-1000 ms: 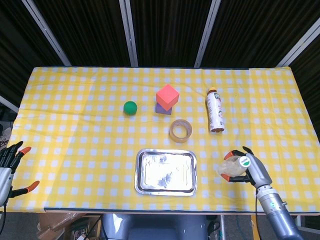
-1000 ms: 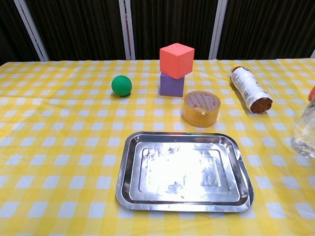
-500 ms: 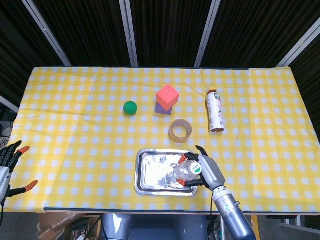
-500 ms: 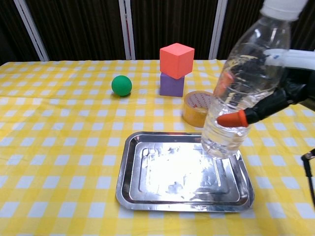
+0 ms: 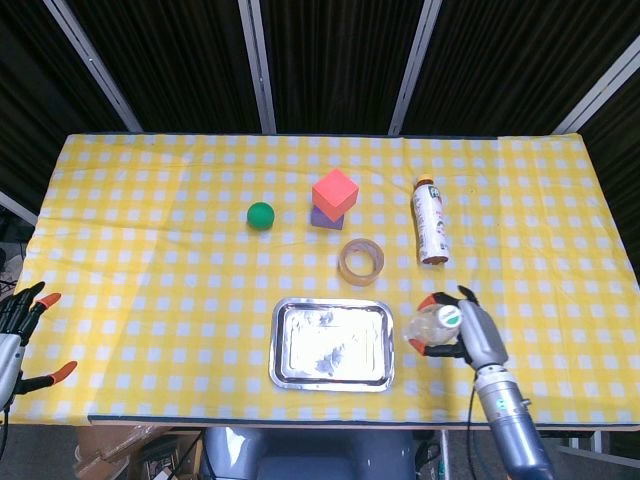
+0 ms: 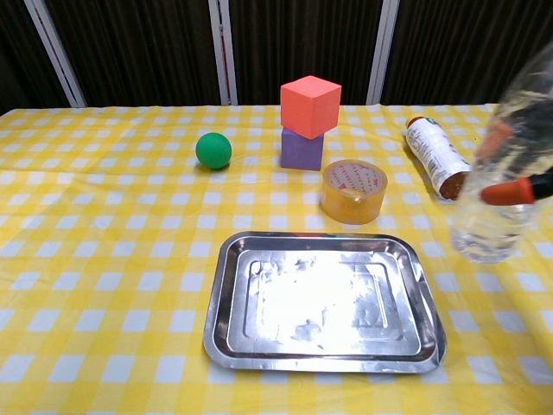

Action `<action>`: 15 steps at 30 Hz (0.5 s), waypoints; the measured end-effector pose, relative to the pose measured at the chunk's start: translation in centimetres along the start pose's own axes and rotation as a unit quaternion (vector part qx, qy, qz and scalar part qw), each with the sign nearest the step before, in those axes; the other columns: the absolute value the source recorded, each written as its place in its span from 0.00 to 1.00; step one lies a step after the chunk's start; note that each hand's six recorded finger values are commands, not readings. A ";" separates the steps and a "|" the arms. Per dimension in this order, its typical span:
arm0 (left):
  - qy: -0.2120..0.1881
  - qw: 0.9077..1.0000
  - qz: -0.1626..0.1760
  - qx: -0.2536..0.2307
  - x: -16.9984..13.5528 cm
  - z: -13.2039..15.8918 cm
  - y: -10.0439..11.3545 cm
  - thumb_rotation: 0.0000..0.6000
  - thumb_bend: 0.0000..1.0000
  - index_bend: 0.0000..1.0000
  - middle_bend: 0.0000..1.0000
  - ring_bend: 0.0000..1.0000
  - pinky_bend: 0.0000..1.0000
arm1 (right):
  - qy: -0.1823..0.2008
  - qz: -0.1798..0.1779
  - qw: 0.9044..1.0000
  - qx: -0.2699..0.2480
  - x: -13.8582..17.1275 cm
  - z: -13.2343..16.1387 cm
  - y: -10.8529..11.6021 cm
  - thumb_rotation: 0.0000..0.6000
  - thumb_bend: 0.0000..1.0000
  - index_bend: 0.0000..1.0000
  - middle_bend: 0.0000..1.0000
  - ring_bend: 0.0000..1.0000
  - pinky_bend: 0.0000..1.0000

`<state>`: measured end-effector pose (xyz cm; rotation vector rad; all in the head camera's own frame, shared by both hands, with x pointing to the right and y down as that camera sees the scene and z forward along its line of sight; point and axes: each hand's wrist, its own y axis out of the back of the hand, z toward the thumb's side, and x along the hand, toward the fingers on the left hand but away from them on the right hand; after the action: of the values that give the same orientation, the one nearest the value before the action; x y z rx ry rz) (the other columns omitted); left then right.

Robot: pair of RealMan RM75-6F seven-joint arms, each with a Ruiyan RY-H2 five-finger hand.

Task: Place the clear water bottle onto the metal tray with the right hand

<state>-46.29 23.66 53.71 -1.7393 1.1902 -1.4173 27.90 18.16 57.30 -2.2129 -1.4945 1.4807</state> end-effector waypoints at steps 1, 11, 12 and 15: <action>0.000 1.000 0.000 0.001 0.0 0.1 -0.1 1.00 0.16 0.13 0.00 0.00 0.00 | -0.007 -0.009 1.000 0.001 0.3 -1.0 1.4 1.00 0.87 0.94 0.72 0.40 0.00; 0.000 1.000 0.000 0.001 0.0 0.3 -0.2 1.00 0.16 0.13 0.00 0.00 0.00 | -0.010 0.019 1.000 -0.002 1.7 -4.2 3.4 1.00 0.87 0.94 0.72 0.40 0.00; 0.000 1.000 0.001 0.000 0.0 0.2 -0.1 1.00 0.16 0.13 0.00 0.00 0.00 | -0.008 0.023 1.000 -0.001 1.7 -4.1 3.1 1.00 0.87 0.94 0.72 0.40 0.00; 0.000 1.000 0.002 -0.002 0.0 0.1 0.0 1.00 0.16 0.13 0.00 0.00 0.00 | 0.003 0.041 0.999 -0.004 1.5 -3.2 1.4 1.00 0.87 0.94 0.72 0.40 0.00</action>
<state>-46.15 23.64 53.68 -1.7391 1.1976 -1.4140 31.31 19.87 57.28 -2.3082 -1.4275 1.4905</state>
